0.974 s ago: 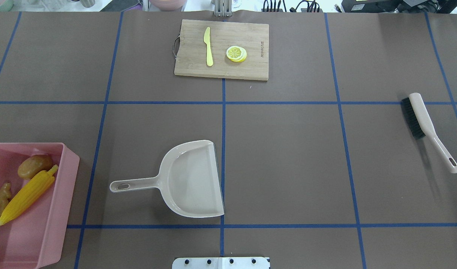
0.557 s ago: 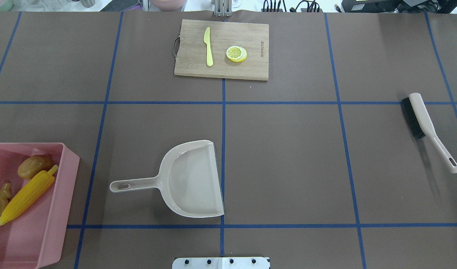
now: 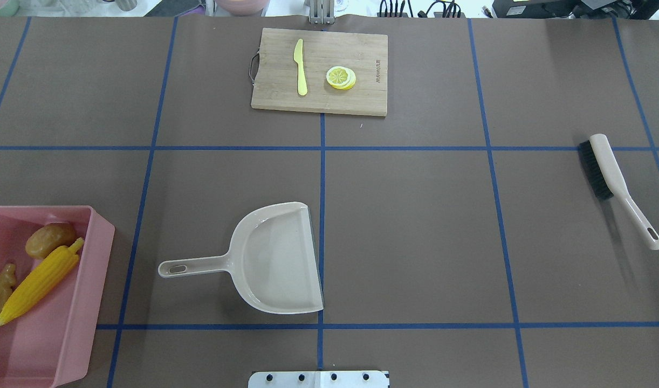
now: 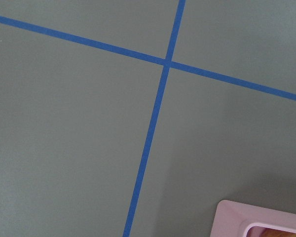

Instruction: Sweep and dump trash into bin

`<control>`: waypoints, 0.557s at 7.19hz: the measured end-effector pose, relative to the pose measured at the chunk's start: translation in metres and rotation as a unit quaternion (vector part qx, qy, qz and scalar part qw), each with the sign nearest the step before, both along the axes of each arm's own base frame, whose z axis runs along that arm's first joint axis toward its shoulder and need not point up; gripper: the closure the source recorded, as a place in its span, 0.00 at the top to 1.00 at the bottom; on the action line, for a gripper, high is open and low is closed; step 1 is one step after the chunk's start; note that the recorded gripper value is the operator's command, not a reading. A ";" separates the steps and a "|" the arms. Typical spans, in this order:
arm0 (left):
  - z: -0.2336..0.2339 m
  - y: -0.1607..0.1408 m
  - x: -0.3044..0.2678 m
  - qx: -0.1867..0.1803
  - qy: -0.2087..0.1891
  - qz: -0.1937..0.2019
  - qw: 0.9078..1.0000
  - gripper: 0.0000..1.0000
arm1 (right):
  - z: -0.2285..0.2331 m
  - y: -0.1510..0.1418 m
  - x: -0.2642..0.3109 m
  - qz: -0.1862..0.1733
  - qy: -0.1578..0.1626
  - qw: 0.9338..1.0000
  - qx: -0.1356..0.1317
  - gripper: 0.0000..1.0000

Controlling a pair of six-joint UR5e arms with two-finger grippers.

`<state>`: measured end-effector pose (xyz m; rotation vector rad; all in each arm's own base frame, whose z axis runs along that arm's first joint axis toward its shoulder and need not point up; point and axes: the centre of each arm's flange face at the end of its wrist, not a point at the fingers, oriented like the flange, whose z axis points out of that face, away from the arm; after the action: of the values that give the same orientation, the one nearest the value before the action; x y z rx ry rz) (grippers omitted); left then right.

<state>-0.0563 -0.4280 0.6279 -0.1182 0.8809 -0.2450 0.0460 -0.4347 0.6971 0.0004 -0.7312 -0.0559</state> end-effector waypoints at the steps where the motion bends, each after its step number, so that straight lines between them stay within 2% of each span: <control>1: 0.001 0.001 0.000 0.000 0.000 0.001 1.000 0.98 | 0.000 0.000 0.000 0.000 0.000 1.000 0.000 1.00; 4: 0.006 0.002 -0.002 0.021 -0.010 0.021 1.000 0.98 | 0.000 0.000 0.000 0.000 0.000 1.000 0.000 1.00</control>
<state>-0.0587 -0.4258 0.6337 -0.0954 0.8631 -0.1891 0.0459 -0.4347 0.6970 0.0001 -0.7320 -0.0553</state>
